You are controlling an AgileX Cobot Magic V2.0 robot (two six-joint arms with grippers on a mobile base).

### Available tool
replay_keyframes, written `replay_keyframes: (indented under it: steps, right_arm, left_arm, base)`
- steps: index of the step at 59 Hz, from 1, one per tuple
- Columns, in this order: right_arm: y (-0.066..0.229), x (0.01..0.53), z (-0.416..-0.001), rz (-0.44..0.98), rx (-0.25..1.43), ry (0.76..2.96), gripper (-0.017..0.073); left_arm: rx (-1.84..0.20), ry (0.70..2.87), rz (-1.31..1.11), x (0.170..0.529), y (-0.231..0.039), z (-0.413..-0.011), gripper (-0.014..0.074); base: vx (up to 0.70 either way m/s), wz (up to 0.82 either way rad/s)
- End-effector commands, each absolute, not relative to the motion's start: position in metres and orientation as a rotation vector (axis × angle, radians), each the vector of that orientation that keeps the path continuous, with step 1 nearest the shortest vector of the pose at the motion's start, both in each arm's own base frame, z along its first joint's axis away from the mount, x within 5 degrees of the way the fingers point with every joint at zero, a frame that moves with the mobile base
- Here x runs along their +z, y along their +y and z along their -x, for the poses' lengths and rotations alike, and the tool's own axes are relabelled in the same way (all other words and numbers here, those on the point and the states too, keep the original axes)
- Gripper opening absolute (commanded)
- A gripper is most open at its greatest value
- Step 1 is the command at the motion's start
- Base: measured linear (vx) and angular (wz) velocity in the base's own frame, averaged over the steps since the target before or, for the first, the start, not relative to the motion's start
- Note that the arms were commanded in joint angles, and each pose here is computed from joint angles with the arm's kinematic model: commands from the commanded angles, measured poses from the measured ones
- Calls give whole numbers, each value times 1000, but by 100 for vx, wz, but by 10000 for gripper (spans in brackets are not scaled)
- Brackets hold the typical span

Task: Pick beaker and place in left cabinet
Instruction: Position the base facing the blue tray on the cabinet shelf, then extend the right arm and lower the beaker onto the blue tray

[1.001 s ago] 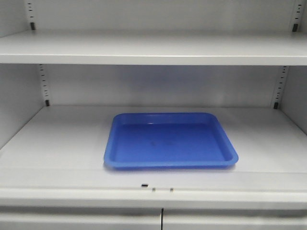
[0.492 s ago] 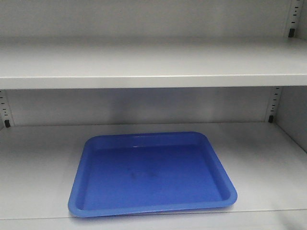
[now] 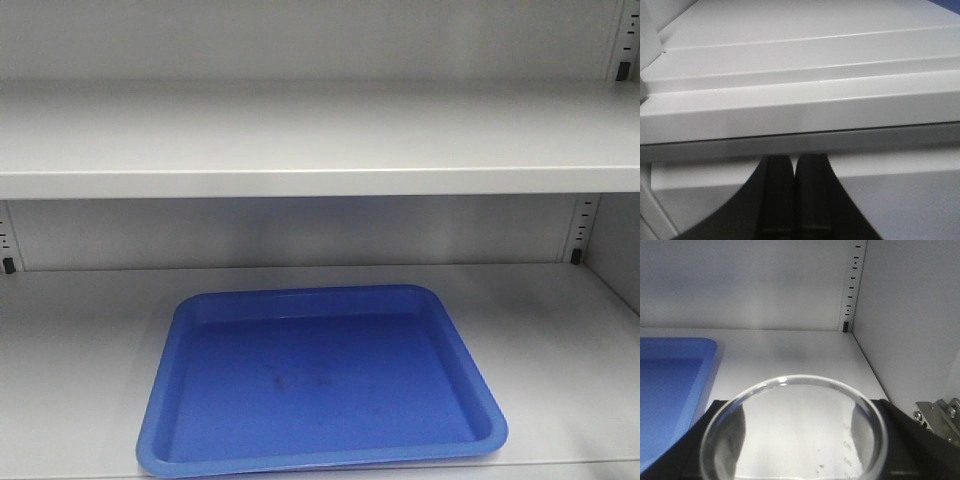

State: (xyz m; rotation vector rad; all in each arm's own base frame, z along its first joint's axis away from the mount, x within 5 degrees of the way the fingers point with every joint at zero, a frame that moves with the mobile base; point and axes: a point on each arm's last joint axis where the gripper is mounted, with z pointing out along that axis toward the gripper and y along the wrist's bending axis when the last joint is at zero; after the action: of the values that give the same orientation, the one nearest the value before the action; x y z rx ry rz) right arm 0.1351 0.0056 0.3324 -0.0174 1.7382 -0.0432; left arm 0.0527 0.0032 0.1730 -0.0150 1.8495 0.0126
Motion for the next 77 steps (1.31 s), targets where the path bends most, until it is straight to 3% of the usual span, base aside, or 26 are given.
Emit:
replay_keyframes:
  steps: [1, 17, 28, 35, 55, 62, 77]
  right_arm:
    - [9, 346, -135, 63, -27, 1663, -1]
    - [10, 348, -135, 74, -14, 1647, -1]
    - [28, 357, -145, 204, 129, 1509, -1]
    - [50, 351, -171, 331, 298, 1442, -1]
    - [88, 309, -269, 416, 631, 1444, -1]
    - [104, 311, -300, 443, 680, 1427, -1]
    - [165, 303, -346, 611, 647, 1510, -1]
  left_arm:
    - [-4, 1750, 2, 185, 2, -53, 4]
    - [-4, 1750, 2, 185, 2, -53, 4]
    - [-4, 1750, 2, 185, 2, -53, 4]
    - [-4, 1750, 2, 185, 2, -53, 4]
    - [-4, 1750, 2, 185, 2, -53, 4]
    - [-4, 1750, 2, 185, 2, -53, 4]
    - [-4, 1750, 2, 185, 2, -53, 4]
  base:
    - [0, 0]
    - [0, 0]
    - [0, 0]
    - [0, 0]
    - [0, 0]
    - [0, 0]
    - [0, 0]
